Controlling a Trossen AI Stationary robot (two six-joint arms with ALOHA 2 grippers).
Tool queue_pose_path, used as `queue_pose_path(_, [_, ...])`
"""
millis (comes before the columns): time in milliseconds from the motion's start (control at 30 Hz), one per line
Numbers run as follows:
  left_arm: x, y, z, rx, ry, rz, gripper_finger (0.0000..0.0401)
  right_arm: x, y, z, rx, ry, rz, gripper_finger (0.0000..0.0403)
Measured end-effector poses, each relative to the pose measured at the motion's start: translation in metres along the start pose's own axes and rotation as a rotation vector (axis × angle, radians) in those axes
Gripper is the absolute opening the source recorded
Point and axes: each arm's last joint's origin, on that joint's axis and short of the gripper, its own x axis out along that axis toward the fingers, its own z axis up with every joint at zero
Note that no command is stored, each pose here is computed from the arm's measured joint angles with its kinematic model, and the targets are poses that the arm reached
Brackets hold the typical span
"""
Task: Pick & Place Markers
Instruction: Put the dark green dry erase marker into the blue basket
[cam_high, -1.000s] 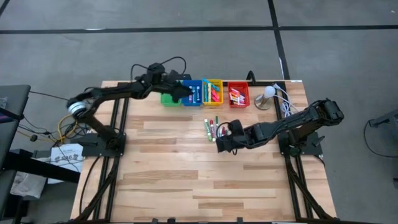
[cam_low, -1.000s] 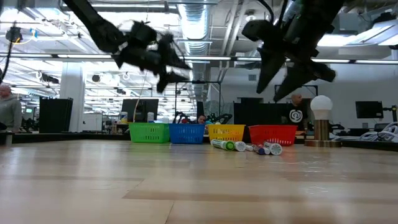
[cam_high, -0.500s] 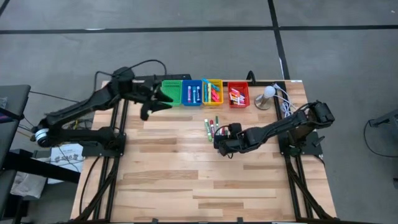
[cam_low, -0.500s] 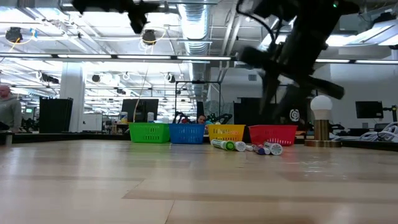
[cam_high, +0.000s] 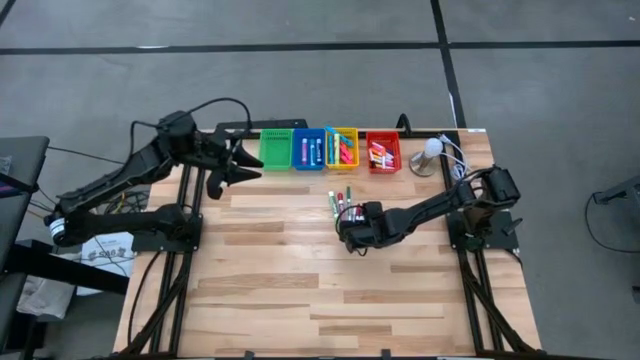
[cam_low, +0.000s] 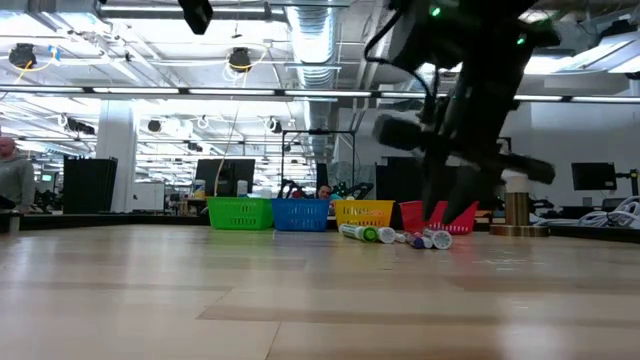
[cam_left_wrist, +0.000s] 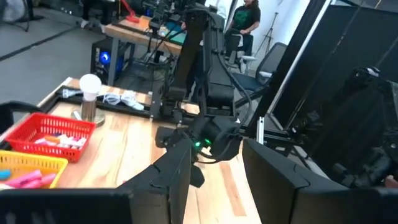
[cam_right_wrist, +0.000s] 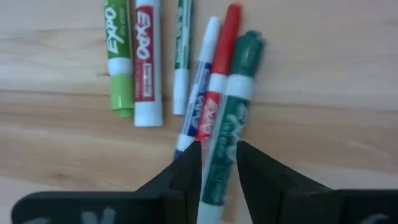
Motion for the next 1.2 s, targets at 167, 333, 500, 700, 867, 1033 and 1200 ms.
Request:
queue_pose_path(167, [0.001,0.0,-0.002,-0.017,0.014,-0.006,0.0144,0.006,0.0,0.001,-0.019,0.024,-0.017,0.0092])
queue_pose_path(333, [0.001,-0.001,-0.002,-0.017,0.014,-0.007,0.0144,0.007,-0.001,0.003,-0.023,0.006,-0.036,0.0092])
queue_pose_path(500, [0.001,-0.001,-0.002,-0.02,0.017,-0.007,0.0144,0.009,-0.002,0.008,-0.034,0.011,-0.044,0.0092])
queue_pose_path(700, [0.001,-0.001,-0.002,-0.033,0.017,-0.007,0.0144,0.01,-0.003,0.011,-0.066,0.021,-0.06,0.0092])
queue_pose_path(867, [0.001,-0.001,-0.002,-0.036,0.019,-0.007,0.0144,0.014,-0.01,0.009,-0.079,0.039,-0.086,0.0092])
queue_pose_path(1033, [0.001,-0.001,-0.002,-0.037,0.02,-0.007,0.0144,0.019,-0.02,0.006,-0.058,0.067,-0.112,0.0091])
queue_pose_path(1200, [0.001,-0.001,-0.002,-0.038,0.02,-0.007,0.0144,0.021,-0.025,0.002,-0.083,0.071,-0.118,0.0091])
